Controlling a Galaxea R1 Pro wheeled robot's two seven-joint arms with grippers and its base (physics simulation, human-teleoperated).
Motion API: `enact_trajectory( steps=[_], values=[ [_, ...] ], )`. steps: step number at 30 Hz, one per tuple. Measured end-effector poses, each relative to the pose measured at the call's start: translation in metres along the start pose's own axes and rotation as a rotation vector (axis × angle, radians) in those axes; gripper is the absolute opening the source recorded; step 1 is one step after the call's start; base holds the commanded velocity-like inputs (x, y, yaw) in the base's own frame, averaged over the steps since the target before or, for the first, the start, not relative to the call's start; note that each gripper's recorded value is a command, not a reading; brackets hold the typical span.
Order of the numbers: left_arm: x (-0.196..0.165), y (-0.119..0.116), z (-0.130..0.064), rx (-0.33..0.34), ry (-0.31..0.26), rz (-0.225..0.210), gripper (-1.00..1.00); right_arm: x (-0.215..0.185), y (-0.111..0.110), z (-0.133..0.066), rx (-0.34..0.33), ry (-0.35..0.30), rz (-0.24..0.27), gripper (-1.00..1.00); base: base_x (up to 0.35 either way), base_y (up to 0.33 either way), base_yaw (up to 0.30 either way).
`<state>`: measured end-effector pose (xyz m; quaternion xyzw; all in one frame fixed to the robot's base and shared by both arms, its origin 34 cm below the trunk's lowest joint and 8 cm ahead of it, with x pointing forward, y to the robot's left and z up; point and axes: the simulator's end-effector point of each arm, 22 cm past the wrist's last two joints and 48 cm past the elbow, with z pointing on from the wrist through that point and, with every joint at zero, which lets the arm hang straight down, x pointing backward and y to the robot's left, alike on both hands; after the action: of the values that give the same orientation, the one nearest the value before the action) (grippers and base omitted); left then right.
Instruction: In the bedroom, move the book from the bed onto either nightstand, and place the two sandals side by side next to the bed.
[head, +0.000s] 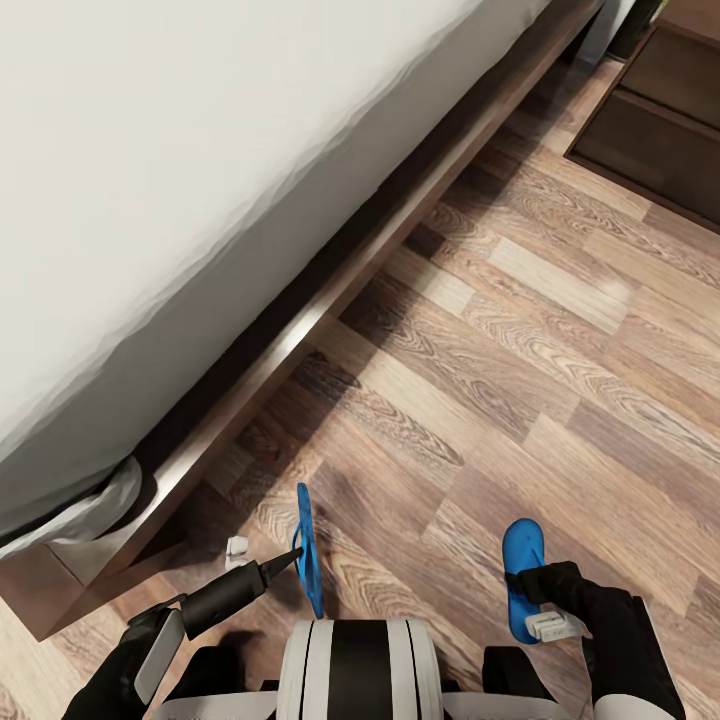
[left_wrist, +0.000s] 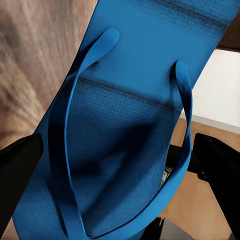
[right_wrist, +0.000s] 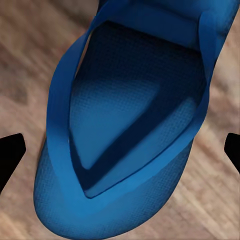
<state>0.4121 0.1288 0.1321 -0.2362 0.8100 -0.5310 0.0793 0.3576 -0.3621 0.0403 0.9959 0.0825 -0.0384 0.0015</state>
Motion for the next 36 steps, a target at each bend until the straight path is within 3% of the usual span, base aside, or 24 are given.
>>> enact_trajectory(
  steps=[35,36],
  values=[
    [-0.0001,-0.0001,0.0,0.0,0.0,0.0,-1.0,-0.0003,0.0001,0.0,0.001,0.0,0.001,1.0,0.0,0.0,0.0],
    [-0.0001,-0.0001,0.0,0.0,0.0,0.0,-1.0,-0.0003,0.0002,0.0,0.0,0.0,0.001,-1.0,0.0,0.0,0.0]
  ],
)
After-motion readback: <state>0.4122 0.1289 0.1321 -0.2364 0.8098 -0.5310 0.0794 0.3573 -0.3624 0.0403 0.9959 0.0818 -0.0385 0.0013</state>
